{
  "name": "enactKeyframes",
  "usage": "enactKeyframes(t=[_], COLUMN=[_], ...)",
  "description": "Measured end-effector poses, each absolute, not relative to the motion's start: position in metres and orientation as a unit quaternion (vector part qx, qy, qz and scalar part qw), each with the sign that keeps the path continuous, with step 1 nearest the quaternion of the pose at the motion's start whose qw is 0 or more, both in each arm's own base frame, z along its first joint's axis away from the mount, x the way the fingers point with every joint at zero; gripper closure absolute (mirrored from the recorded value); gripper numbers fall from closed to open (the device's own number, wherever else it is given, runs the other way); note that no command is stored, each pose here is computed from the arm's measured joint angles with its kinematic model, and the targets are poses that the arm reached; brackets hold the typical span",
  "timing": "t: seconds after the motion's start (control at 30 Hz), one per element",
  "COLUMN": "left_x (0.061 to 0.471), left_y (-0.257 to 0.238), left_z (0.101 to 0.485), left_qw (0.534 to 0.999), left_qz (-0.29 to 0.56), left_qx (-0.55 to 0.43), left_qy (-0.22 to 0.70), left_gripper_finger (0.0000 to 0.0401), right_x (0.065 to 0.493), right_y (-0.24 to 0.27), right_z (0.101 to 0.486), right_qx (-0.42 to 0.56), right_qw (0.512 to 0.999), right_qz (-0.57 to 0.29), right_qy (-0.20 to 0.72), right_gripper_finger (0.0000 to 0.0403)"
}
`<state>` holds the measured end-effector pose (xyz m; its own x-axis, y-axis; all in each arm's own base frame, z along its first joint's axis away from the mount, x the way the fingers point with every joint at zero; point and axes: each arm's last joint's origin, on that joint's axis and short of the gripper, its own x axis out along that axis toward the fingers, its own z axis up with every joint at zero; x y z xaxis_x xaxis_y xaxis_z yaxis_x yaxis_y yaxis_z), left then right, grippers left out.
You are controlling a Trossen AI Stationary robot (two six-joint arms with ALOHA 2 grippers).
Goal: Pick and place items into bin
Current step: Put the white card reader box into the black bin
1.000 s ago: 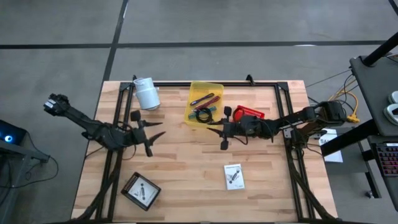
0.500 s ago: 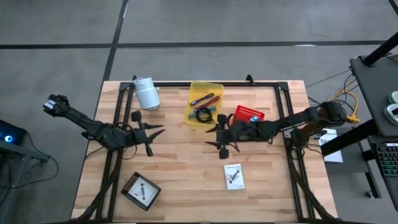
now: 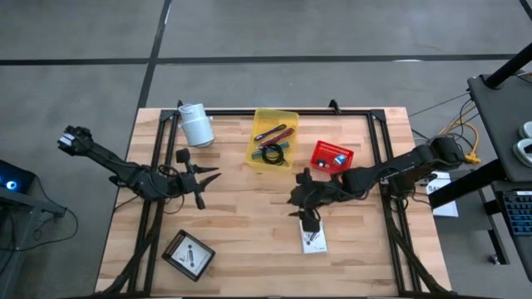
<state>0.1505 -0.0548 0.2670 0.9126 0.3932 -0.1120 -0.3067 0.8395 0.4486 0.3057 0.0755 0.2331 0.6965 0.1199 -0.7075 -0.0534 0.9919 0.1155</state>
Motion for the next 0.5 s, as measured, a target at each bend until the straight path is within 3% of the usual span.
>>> enactKeyframes(t=[0.2,0.5], left_x=[0.1508,0.1509], left_y=[-0.055,-0.055], left_z=[0.2666,0.2666], left_qw=[0.953,0.954], left_qz=[0.183,0.183], left_qx=[0.217,0.216], left_qy=[0.101,0.101], left_gripper_finger=[0.0343,0.0343], right_x=[0.305,0.3047], right_y=[0.0869,0.0867], right_z=[0.2354,0.2349], right_qx=[0.164,0.414], right_qw=[0.911,0.832], right_qz=[0.015,-0.121], right_qy=[0.378,0.349], right_gripper_finger=[0.0216,0.0216])
